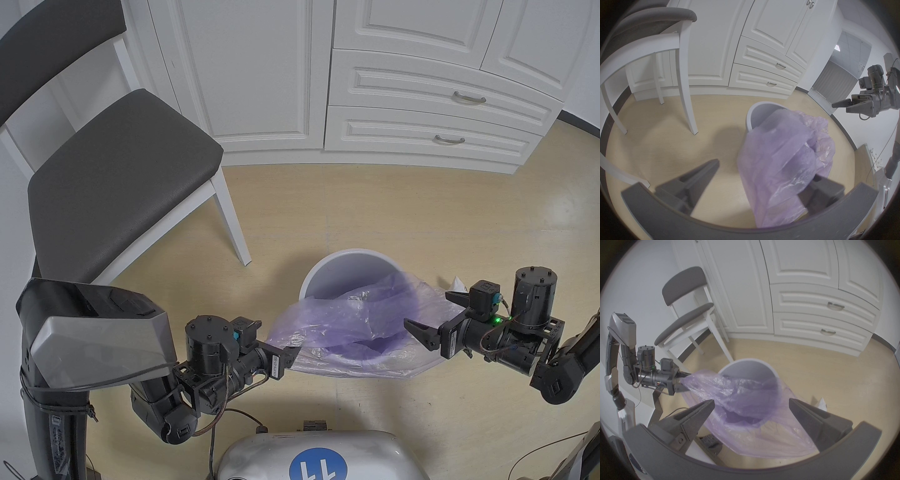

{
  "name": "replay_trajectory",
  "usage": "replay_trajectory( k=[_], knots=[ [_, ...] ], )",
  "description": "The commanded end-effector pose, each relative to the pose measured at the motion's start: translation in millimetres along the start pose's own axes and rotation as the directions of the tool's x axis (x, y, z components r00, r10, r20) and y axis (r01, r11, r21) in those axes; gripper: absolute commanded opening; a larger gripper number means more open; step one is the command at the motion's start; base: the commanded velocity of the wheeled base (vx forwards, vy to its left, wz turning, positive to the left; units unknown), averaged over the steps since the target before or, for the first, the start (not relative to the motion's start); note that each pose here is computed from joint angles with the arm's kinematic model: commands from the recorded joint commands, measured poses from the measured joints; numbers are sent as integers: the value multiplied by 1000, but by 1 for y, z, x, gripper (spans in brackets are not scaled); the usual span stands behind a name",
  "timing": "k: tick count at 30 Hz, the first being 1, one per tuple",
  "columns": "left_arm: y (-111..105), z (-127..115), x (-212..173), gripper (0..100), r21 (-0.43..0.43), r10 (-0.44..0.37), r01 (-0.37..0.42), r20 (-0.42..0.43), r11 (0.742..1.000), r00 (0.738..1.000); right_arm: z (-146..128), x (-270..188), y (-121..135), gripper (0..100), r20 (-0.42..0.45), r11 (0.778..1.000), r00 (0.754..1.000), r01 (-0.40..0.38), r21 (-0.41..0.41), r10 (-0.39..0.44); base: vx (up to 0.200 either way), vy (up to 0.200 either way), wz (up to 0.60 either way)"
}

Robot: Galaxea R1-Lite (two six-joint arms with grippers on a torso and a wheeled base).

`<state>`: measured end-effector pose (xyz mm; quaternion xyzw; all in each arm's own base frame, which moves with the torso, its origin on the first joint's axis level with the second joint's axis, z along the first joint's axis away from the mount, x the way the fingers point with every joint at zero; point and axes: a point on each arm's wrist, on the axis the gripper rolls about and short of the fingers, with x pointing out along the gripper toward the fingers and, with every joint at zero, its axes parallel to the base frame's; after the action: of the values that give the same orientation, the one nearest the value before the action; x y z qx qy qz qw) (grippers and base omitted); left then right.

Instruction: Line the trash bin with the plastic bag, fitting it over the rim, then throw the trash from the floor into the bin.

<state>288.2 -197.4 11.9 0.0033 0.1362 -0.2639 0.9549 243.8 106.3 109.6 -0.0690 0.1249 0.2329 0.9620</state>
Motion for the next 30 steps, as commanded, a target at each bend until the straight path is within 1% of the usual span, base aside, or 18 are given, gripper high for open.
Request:
replay_trajectory(
  k=[1, 5, 7, 9, 10, 11, 12, 15, 16, 17, 21, 22, 27, 30],
  knots=[
    [2, -1, 1, 100, -3, 4, -4, -1, 1000, 1000, -20, 6, 0, 100, -58, 1000, 998, 1, 1, -1, 0, 0, 0],
    [5, -3, 4, 100, -4, 12, -12, -4, 1000, 1000, -26, 9, 1, 100, -81, 1000, 997, -5, -21, 3, 0, 0, 0],
    [6, -6, 6, 100, -4, 15, -15, -10, 1000, 1000, -34, 12, 3, 100, -114, 998, 993, -20, -60, 13, 0, 0, 0],
    [6, -6, 6, 100, -4, 15, -15, -10, 1000, 1000, -34, 12, 3, 100, -114, 998, 993, -20, -60, 13, 0, 0, 0],
    [8, -6, 6, 100, -6, 21, -21, -9, 1000, 1000, -42, 12, 6, 100, -139, 996, 990, -35, -82, 23, 0, 0, 0],
    [9, -5, 6, 100, -6, 22, -22, -6, 1000, 1000, -45, 11, 6, 100, -145, 995, 989, -40, -88, 27, 0, 0, 0],
    [9, -5, 6, 100, -6, 22, -22, -6, 1000, 1000, -45, 11, 6, 100, -145, 995, 989, -40, -88, 27, 0, 0, 0],
    [10, -5, 6, 100, -7, 25, -25, -6, 1000, 1000, -56, 13, 7, 100, -160, 990, 987, -48, -132, 27, 0, 0, 0],
    [10, -5, 6, 100, -7, 25, -25, -6, 1000, 1000, -56, 13, 7, 100, -160, 990, 987, -48, -132, 27, 0, 0, 0],
    [10, -5, 6, 100, -7, 27, -27, -8, 1000, 1000, -63, 14, 8, 100, -173, 988, 984, -54, -145, 28, 0, 0, 0],
    [10, -3, 5, 100, -8, 28, -28, -1, 1000, 1000, -66, 17, 10, 100, -164, 987, 986, -56, -153, 31, 0, 0, 0],
    [11, -3, 5, 100, -8, 29, -29, -1, 1000, 1000, -65, 17, 10, 0, -153, 987, 988, -55, -152, 32, 0, 0, 0],
    [12, -3, 5, 100, -7, 34, -34, -2, 999, 999, -61, 17, 10, 0, -117, 987, 993, -50, -151, 33, 0, 0, 0],
    [12, -4, 6, 100, -7, 34, -34, -4, 999, 999, -65, 15, 13, 0, -131, 986, 990, -70, -151, 50, 0, 0, 0]
  ],
)
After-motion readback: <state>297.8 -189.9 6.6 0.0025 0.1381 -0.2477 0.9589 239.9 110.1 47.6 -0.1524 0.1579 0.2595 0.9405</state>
